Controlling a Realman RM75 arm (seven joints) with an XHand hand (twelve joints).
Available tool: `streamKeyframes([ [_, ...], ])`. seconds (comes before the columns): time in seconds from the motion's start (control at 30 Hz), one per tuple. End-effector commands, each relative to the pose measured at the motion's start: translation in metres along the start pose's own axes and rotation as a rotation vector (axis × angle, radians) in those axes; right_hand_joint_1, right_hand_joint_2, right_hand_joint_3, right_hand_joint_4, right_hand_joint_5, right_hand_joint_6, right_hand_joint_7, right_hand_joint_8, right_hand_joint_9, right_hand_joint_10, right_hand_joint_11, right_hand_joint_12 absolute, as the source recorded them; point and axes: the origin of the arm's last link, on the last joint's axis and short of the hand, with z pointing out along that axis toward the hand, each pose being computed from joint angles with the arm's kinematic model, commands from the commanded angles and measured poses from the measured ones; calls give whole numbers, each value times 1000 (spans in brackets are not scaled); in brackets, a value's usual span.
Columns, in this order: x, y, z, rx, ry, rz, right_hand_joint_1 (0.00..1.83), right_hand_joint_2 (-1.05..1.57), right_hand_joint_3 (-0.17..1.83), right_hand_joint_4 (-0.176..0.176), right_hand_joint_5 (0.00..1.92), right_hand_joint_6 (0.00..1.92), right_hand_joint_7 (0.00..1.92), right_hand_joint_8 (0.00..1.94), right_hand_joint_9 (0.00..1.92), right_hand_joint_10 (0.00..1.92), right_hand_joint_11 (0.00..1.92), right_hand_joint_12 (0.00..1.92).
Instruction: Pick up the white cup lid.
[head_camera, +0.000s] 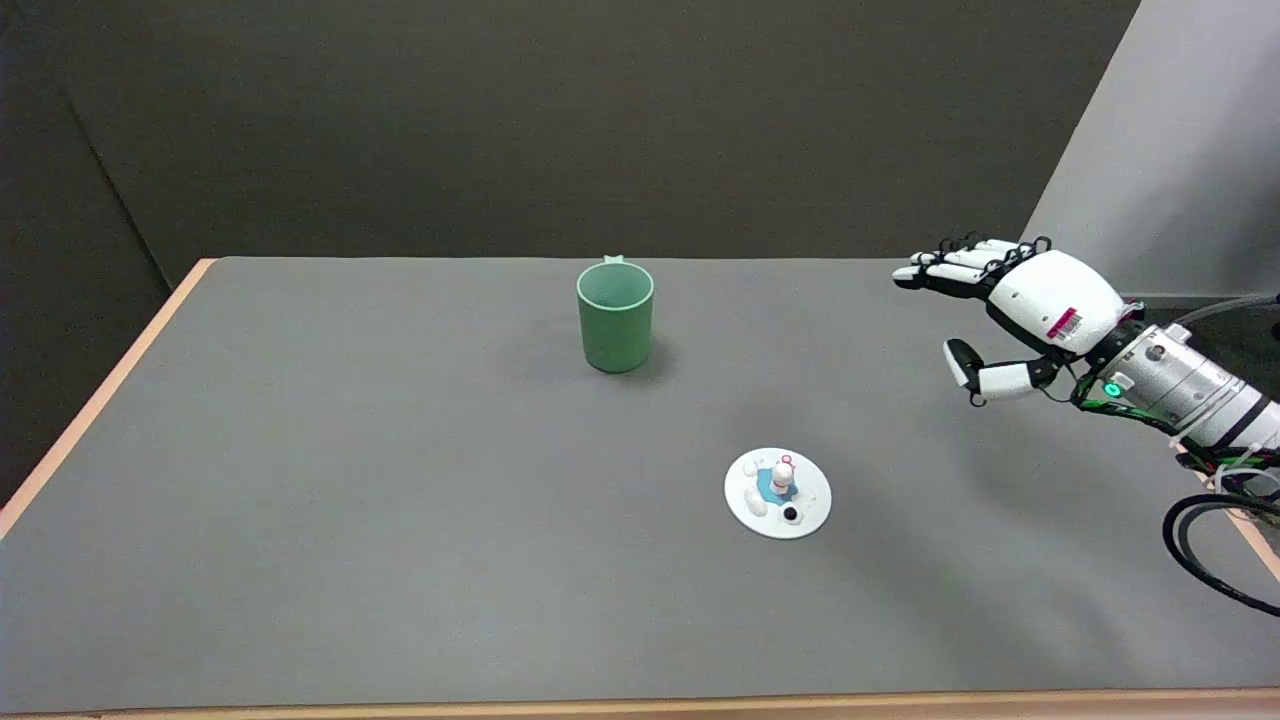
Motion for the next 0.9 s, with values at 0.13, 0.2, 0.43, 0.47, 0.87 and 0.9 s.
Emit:
streamKeyframes([
  [0.13, -8, -41, 4, 89, 2, 129, 924, 775, 1098, 53, 496, 201, 440, 132, 527, 178, 403, 579],
  [0.2, -9, -45, 5, 100, -3, 148, 927, 781, 1093, 54, 498, 201, 450, 133, 539, 180, 402, 585],
  [0.43, -11, -56, 5, 122, 0, 180, 970, 836, 1013, 47, 512, 175, 562, 140, 657, 218, 286, 793],
  [0.47, -11, -58, 5, 123, 4, 194, 970, 839, 1008, 47, 515, 174, 571, 140, 659, 219, 279, 802],
  [0.87, -19, -83, 9, 179, -13, 275, 971, 848, 987, 55, 543, 174, 605, 146, 666, 218, 245, 840],
  [0.9, -20, -84, 10, 183, -13, 276, 970, 848, 985, 55, 544, 174, 609, 147, 666, 218, 242, 841],
])
